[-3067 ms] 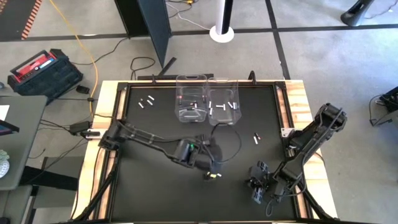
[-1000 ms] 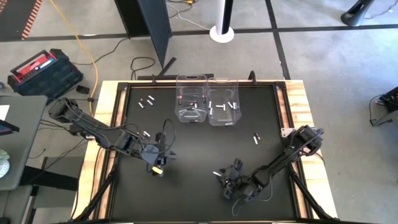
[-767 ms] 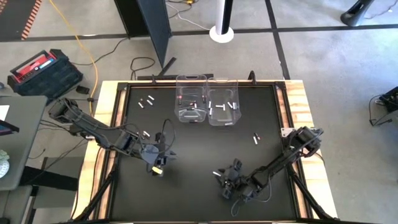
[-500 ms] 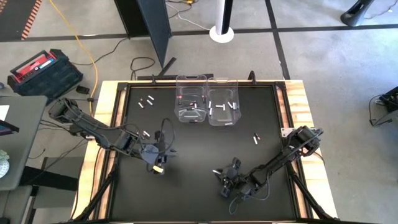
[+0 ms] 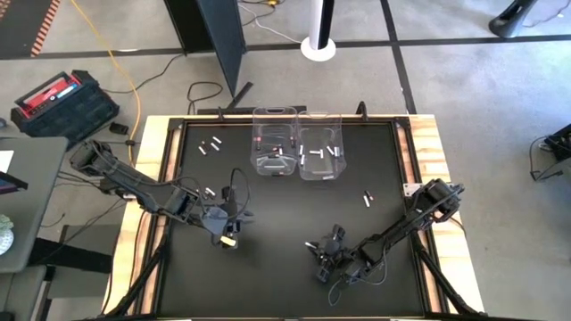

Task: Sort batteries
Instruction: Put the white battery into the right transparent bin

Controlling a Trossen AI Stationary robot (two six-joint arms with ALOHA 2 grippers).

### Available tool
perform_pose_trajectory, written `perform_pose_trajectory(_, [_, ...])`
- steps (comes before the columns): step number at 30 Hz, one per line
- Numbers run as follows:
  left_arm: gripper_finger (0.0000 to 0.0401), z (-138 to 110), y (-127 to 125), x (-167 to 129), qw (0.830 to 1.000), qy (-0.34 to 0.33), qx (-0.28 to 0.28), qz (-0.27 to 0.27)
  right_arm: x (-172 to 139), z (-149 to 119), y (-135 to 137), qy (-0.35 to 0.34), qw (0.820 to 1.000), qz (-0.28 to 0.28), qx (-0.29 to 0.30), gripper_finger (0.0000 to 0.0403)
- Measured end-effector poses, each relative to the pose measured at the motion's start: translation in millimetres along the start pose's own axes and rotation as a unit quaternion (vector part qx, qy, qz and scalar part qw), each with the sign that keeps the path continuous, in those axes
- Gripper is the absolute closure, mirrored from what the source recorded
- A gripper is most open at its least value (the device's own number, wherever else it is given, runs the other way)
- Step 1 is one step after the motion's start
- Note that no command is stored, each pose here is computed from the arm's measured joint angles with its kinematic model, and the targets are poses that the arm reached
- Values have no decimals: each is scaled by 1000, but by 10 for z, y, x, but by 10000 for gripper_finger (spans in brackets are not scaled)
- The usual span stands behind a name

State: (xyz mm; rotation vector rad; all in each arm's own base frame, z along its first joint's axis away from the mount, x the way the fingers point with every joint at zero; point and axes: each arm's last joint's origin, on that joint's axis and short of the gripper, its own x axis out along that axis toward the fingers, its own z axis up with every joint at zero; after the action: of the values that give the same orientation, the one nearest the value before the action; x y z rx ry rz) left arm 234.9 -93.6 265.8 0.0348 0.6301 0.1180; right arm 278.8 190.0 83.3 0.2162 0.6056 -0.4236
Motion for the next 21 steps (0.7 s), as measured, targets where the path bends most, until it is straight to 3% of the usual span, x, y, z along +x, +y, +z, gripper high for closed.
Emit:
perform_pose_trajectory(7, [319, 48, -16, 4, 1000, -22, -9, -7, -245, 302, -12, -3, 997, 32, -67, 354])
perform_pose_trajectory(15, [319, 43, -16, 5, 999, -20, -33, -7, -534, 572, -172, 0, 990, 14, -140, 354])
perform_pose_trajectory(21, [319, 49, 12, 17, 999, -19, -32, -2, -634, 837, -410, 3, 991, -20, -131, 354])
